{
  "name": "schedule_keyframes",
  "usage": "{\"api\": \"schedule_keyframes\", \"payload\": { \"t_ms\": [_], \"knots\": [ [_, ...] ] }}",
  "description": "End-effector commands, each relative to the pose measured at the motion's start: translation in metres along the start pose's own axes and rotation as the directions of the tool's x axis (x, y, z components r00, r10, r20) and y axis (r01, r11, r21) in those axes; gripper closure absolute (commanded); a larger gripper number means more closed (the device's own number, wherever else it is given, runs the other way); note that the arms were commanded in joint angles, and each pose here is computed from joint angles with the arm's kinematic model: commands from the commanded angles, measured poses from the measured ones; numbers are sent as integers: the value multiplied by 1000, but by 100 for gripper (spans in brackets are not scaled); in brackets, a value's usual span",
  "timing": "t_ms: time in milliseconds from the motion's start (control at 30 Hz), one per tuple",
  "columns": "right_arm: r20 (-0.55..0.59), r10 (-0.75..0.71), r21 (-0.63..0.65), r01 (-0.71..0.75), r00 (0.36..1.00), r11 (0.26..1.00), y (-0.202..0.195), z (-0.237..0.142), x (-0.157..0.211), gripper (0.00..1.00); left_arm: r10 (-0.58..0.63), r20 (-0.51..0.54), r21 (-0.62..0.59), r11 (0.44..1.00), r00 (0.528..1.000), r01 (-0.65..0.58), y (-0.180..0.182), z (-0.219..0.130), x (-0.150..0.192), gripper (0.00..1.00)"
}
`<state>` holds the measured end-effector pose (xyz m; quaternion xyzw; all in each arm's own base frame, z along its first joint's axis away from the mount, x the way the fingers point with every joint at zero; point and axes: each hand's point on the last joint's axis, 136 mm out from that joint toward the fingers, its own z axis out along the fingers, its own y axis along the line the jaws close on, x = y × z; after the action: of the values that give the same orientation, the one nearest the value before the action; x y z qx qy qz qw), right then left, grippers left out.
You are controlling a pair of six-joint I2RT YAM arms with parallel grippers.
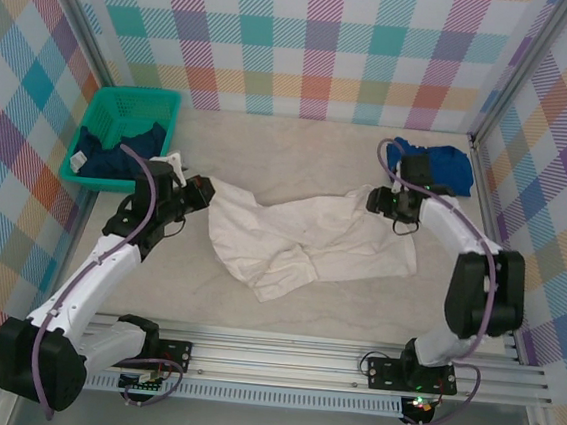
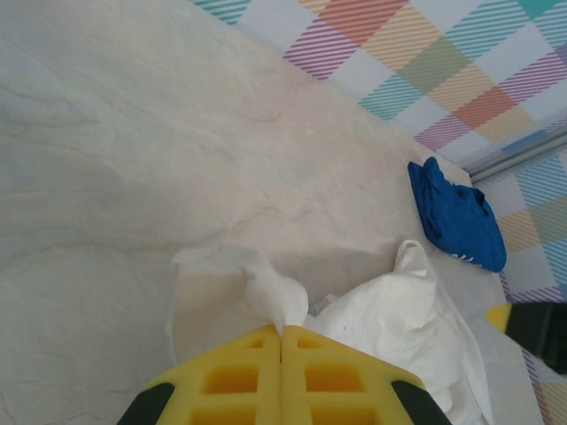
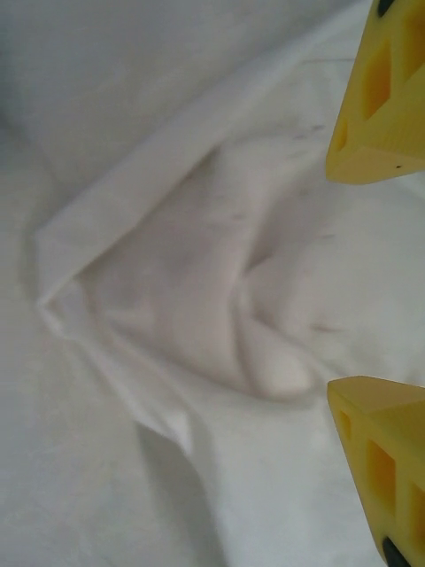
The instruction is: Fold the inside-out t-shirt
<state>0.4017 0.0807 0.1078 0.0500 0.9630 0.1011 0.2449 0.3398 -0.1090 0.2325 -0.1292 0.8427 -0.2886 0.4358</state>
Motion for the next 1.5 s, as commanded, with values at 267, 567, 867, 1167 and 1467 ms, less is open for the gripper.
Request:
{"api": "schedule_keyframes", "payload": {
  "t_ms": [267,567,867,1167,1467],
  "knots": [
    [-147,-214,81,227,966,970,-16,80,-50,38,23,-36,15,1000,999,-23,-9,4,-9,100],
    [-215,-239,74,260,947,963,-26,102,-55,49,20,-46,14,1000,999,-19,-8,8,-7,100],
    [-206,-242,11,249,948,968,-16,114,-58,75,16,-29,5,1000,999,-16,-8,6,-12,100],
    [123,-146,-108,160,982,981,13,9,-138,100,0,192,-61,998,981,12,-18,-20,-88,100],
    [286,15,-178,38,958,983,13,-115,-82,100,97,368,-87,994,925,-69,-45,-105,-153,100]
  ]
}}
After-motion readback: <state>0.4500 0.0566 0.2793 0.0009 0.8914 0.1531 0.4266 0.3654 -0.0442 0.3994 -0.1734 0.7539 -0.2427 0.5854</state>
